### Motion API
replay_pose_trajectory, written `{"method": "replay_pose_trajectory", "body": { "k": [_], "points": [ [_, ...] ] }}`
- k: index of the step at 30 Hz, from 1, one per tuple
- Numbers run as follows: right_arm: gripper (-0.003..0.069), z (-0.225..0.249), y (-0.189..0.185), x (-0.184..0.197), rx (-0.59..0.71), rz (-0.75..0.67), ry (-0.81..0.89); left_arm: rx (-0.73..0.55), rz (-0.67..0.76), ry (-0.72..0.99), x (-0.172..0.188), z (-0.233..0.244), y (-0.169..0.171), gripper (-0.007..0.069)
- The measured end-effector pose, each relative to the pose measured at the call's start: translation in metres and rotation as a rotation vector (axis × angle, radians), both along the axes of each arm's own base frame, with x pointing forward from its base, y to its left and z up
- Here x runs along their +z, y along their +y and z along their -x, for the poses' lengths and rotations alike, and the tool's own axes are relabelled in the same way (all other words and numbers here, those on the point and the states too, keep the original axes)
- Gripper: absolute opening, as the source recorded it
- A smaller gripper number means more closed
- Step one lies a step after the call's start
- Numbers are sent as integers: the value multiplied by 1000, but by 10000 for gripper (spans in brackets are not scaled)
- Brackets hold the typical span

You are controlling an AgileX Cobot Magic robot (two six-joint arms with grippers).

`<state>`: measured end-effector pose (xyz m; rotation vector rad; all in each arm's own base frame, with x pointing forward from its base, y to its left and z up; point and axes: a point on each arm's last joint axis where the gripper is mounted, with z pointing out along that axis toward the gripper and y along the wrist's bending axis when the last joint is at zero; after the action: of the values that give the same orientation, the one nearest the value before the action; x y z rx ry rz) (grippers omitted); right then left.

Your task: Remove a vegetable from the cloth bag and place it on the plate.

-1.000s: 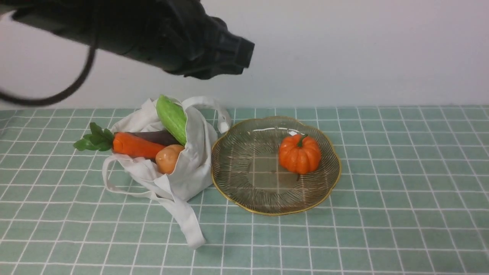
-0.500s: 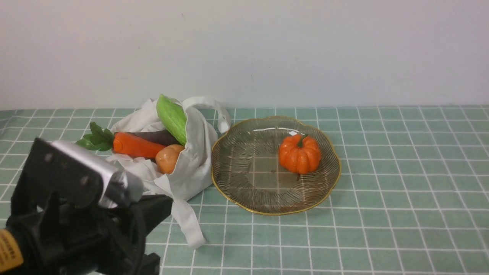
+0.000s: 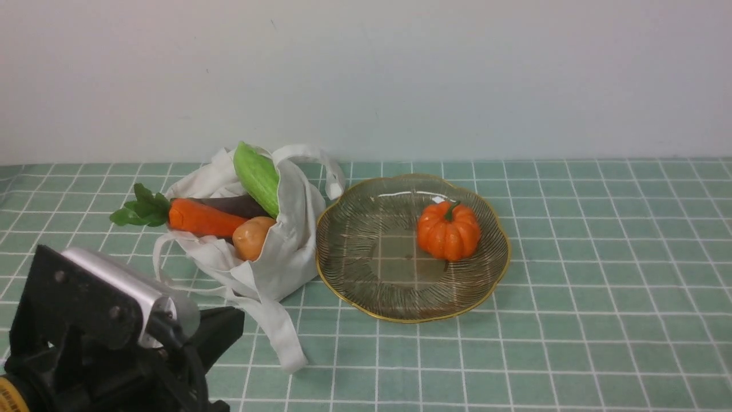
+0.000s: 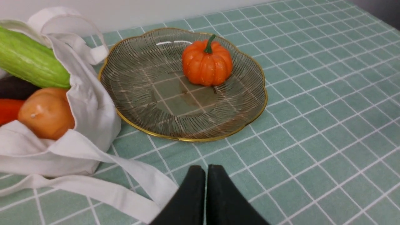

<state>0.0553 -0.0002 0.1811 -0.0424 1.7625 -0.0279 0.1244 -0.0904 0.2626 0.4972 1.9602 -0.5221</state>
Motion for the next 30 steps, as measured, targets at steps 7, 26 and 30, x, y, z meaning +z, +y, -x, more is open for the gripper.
{"method": "replay_pose_trajectory", "body": {
  "k": [7,26,30],
  "points": [
    [-15,0,0,0,0,0,0,-16,-33,-13,-2,2,1,-8],
    [-15,0,0,0,0,0,0,423,-95,-275,-54,62,80,-8],
    [-15,0,0,0,0,0,0,554,-71,-263,-77,69,88,-8]
  ]
}}
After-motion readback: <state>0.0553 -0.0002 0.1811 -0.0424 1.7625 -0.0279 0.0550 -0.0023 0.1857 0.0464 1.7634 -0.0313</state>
